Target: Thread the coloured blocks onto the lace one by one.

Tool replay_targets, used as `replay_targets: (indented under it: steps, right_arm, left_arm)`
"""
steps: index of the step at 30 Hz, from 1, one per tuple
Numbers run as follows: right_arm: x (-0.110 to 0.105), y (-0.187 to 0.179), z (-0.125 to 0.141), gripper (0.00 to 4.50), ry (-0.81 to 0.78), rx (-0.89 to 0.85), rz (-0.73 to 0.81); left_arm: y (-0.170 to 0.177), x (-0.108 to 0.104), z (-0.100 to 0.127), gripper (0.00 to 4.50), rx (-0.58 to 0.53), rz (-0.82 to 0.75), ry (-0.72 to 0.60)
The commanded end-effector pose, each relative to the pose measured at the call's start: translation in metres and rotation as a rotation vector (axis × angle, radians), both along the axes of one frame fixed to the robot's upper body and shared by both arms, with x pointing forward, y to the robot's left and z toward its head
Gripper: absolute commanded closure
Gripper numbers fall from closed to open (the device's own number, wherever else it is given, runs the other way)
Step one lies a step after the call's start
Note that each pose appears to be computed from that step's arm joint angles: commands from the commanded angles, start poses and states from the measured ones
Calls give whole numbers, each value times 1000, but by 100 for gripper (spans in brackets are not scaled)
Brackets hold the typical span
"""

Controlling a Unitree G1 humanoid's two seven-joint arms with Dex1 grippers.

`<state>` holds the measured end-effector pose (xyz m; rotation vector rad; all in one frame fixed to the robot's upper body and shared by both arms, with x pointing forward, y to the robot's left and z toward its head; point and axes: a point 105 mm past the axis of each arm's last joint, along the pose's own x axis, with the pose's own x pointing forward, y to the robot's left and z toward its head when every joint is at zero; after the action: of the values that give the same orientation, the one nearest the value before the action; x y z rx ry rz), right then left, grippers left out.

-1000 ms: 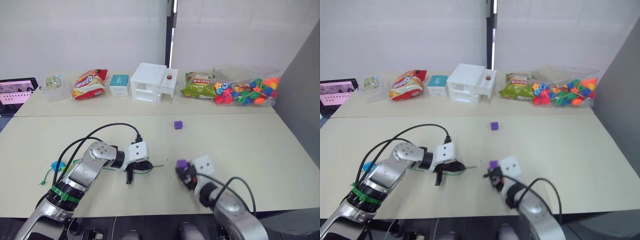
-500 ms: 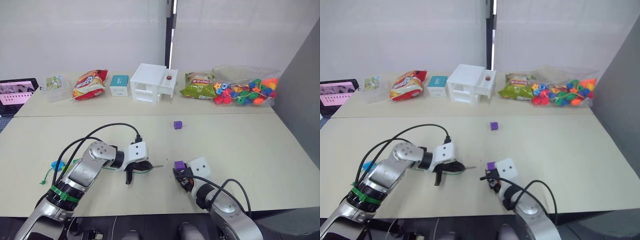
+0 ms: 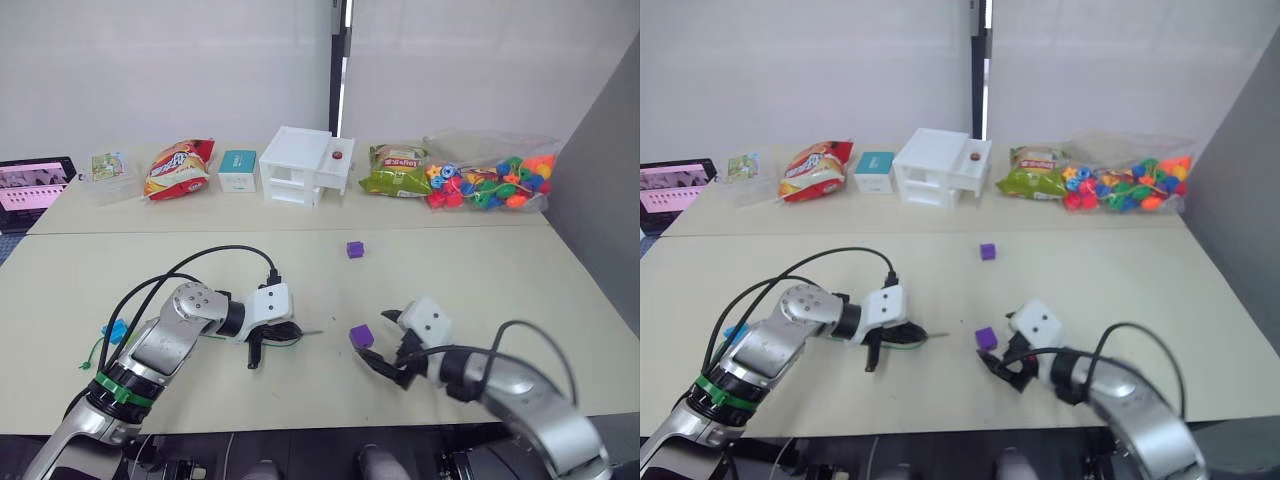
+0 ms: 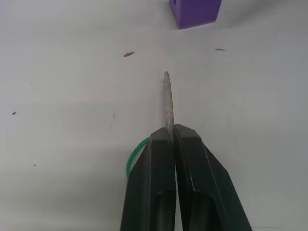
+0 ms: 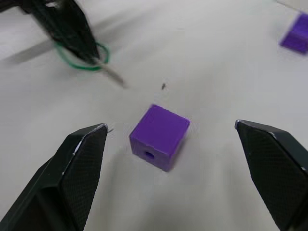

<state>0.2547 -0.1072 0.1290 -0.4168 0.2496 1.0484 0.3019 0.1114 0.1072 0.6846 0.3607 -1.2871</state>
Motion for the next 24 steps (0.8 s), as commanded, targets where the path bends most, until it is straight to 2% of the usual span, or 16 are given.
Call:
replay_targets:
  steps: [1,8,10,14,15,19,20,23,24]
  right_arm:
    - [7,5,5,3,3,-97,276]
    - [45,13,-4,3,-39,-273,546]
    - [47,14,-8,3,-32,-303,621]
    - [52,13,-14,3,-29,-331,676]
    - [52,13,-15,54,-28,-330,686]
    - [56,13,-13,184,-34,-310,692]
    - [56,14,-12,233,-38,-302,691]
    - [57,15,-11,327,-44,-261,656]
    - [58,16,-11,333,-43,-241,627]
  left_arm:
    - [-1,-2,10,450,-11,-22,-32]
    - [0,-12,11,450,-11,-10,-35]
    - [0,-16,10,450,-10,-6,-33]
    - [1,-21,10,450,-10,1,-29]
    - [1,-22,10,450,-11,4,-28]
    - [1,-24,10,450,-12,12,-25]
    - [1,-24,10,450,-12,12,-25]
    - [-1,-25,11,450,-14,11,-22]
    - [-2,-26,11,450,-14,9,-22]
